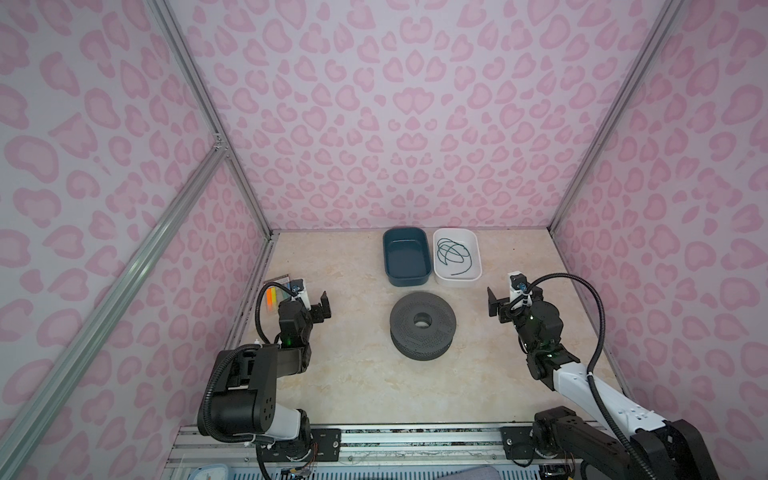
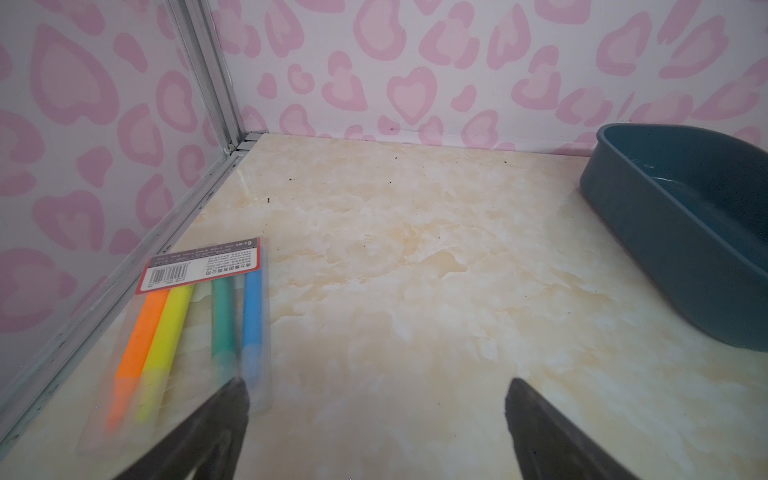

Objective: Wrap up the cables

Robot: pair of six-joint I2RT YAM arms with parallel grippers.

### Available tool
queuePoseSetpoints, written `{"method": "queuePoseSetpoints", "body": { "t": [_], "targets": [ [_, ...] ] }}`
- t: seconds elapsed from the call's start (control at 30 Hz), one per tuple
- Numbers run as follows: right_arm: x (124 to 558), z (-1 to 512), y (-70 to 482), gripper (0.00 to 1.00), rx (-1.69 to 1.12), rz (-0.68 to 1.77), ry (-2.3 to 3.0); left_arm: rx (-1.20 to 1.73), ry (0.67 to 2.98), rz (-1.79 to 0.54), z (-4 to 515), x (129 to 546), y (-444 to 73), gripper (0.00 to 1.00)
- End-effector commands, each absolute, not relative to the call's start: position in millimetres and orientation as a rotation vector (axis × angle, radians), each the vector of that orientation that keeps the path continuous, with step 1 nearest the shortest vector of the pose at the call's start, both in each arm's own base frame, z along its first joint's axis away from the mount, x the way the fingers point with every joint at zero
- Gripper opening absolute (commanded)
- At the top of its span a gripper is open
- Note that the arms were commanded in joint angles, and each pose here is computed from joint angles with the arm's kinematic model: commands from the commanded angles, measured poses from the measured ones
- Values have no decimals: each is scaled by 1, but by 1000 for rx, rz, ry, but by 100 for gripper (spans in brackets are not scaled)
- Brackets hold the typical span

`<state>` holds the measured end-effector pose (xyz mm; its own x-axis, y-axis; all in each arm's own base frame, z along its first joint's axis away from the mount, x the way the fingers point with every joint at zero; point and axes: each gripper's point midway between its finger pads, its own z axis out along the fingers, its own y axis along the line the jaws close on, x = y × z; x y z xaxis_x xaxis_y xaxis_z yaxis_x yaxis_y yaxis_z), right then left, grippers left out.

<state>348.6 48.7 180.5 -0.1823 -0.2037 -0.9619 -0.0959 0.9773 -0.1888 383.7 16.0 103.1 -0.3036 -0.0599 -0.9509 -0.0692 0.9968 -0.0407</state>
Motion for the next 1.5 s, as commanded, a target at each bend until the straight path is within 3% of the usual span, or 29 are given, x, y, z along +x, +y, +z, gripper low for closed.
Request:
{"method": "queuePoseSetpoints", "body": {
  "t": [0.0,0.63,1.0,1.47],
  "targets": [
    [353,175,39,98,-183,-102,1737,-89,1831,12,115,389,16,98],
    [364,111,0,100,-3,-181,1753,-88,1830,15,116,389,16,98],
    [392,98,-16,100,78,-121,1882,-88,1830,16,116,389,16,98],
    [392,98,-17,100,78,-117,1881,-89,1830,15,116,389,16,98]
  ]
}}
